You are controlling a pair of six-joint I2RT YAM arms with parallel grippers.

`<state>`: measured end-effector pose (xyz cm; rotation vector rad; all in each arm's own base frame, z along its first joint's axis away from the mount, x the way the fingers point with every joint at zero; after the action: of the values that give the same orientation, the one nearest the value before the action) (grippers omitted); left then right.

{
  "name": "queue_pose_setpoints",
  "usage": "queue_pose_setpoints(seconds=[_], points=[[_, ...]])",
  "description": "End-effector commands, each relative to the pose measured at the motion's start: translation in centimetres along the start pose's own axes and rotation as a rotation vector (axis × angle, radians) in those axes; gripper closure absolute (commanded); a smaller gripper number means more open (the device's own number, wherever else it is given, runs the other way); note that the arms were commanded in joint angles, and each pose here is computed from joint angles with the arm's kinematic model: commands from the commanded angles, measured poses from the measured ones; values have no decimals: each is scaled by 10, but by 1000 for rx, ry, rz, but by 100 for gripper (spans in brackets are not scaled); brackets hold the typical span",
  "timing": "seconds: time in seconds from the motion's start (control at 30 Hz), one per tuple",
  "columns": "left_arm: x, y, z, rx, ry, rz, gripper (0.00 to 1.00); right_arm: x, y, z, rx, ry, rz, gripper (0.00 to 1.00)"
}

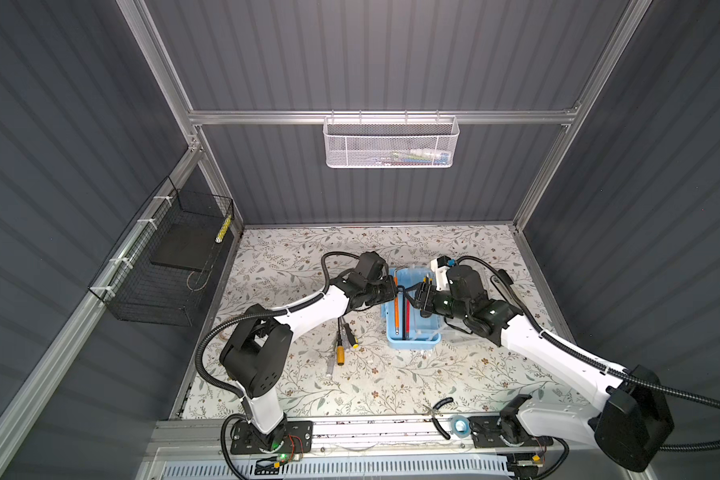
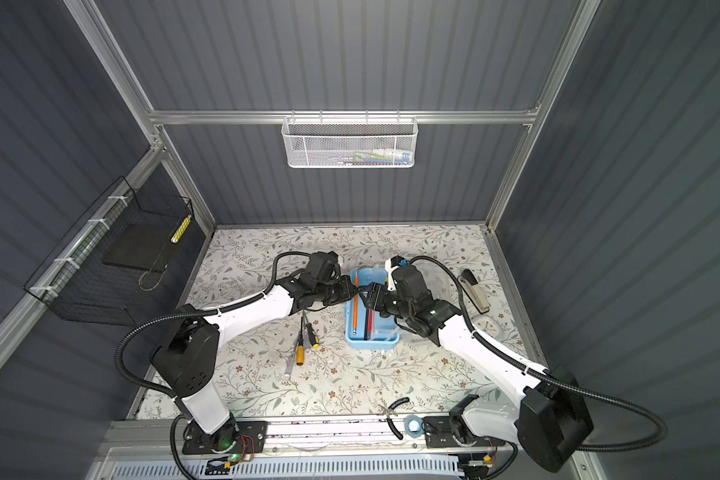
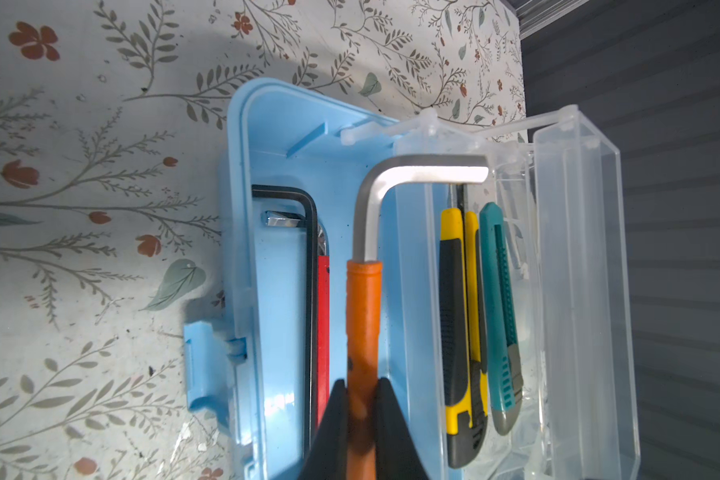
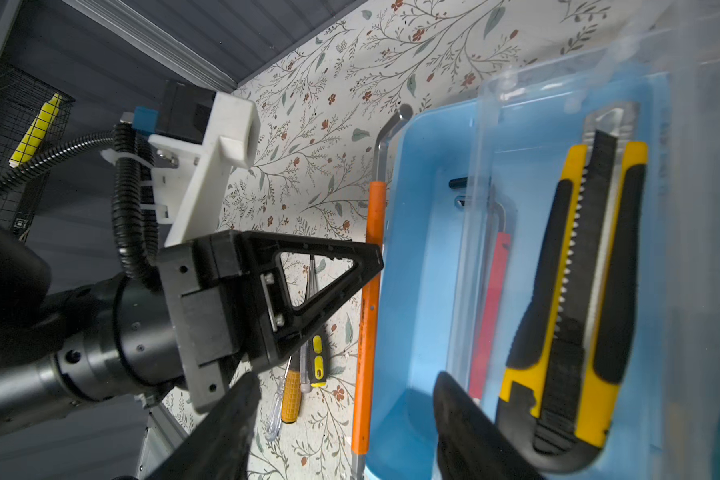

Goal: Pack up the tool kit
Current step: 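Carry the orange hex key into the tray and open the left gripper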

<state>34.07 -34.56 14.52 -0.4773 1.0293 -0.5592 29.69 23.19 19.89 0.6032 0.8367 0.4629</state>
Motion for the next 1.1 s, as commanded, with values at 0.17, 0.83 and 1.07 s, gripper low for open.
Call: queue_pose_setpoints(seconds=[0.17,0.83,1.07], points=[[16,-11,0,38,16,8,100,0,-2,1,5,-8,3,33],[16,3,5,147,-3,150,68,4,5,2,-24,25,11,33],[-25,15,20,232,-98,245,63,-1,22,4,-133,88,-17,37]])
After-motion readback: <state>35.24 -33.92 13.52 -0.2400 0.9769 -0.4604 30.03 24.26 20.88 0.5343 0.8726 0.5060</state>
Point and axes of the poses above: each gripper's point midway between its finger pads, its own x axis out along the fingers, its own y axis along the line the jaws close on, z = x × y, the point moved 1 cm from there along -x, back along the fingers, and after that the axes turned 3 degrees about x, right-handed, at the moved point
